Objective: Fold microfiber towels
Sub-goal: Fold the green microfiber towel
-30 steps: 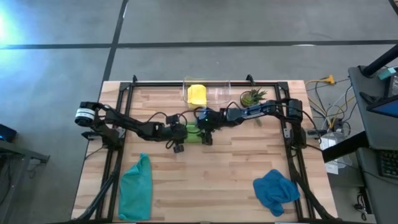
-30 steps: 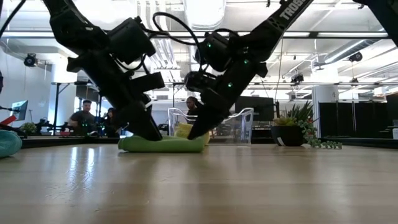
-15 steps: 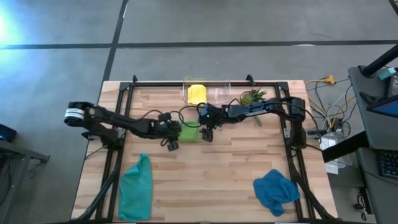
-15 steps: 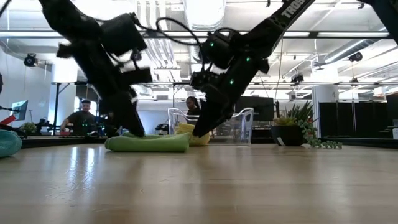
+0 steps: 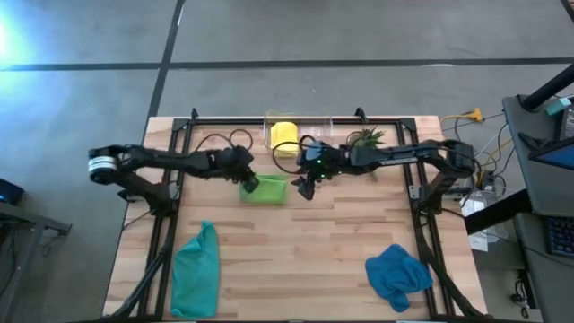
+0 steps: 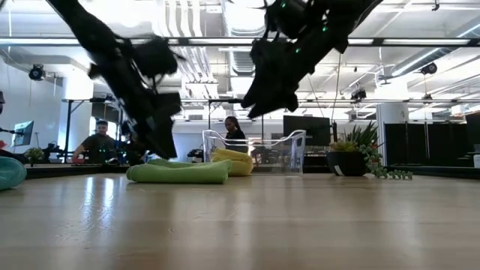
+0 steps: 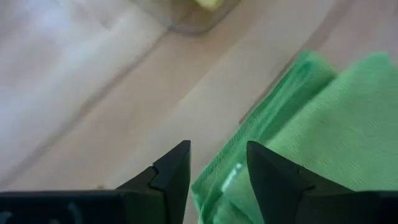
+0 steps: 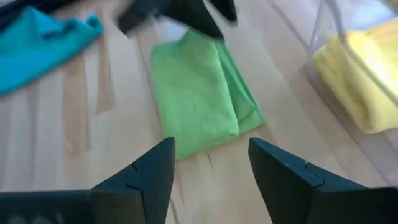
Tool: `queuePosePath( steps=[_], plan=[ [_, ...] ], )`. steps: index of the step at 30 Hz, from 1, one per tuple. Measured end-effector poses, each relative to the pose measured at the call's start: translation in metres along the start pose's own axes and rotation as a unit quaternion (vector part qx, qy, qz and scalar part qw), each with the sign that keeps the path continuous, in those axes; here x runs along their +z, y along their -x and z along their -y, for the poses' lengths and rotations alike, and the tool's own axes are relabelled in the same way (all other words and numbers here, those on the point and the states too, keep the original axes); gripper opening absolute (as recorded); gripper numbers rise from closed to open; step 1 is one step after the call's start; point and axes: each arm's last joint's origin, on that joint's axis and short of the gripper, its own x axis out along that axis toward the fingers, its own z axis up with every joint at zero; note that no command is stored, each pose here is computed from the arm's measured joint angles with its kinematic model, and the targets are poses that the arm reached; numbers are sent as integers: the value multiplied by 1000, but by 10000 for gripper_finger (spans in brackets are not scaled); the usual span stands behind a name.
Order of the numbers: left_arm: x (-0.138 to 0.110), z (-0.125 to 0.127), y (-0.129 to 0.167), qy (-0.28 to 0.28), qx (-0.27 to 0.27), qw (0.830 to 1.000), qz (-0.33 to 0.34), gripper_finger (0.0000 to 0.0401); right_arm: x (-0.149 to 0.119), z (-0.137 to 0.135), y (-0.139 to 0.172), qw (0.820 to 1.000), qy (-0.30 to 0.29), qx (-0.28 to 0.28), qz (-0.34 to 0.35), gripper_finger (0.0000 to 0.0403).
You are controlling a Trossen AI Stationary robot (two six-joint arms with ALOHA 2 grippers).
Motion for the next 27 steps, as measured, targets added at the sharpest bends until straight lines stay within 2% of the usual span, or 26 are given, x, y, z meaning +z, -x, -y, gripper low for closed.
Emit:
queuePosePath(
  steps=[5, 9, 14, 20, 27],
  plan=[
    [11, -9, -30, 36, -8, 998, -42, 120, -4, -6, 20, 1000, -27, 8, 13, 194],
    [23, 0, -48, 13, -62, 995, -71, 79, -9, -12, 30, 999, -45, 17, 17, 194],
    [21, 20, -66, -4, -113, 988, -105, 37, -22, -21, 37, 997, -74, 30, 4, 194],
    [7, 47, -66, -29, -138, 982, -126, 15, -43, -43, 41, 992, -105, 70, -27, 194],
    [-8, 75, -56, -24, -228, 957, -176, 12, -63, -80, 44, 987, -102, 111, -53, 194]
  ],
)
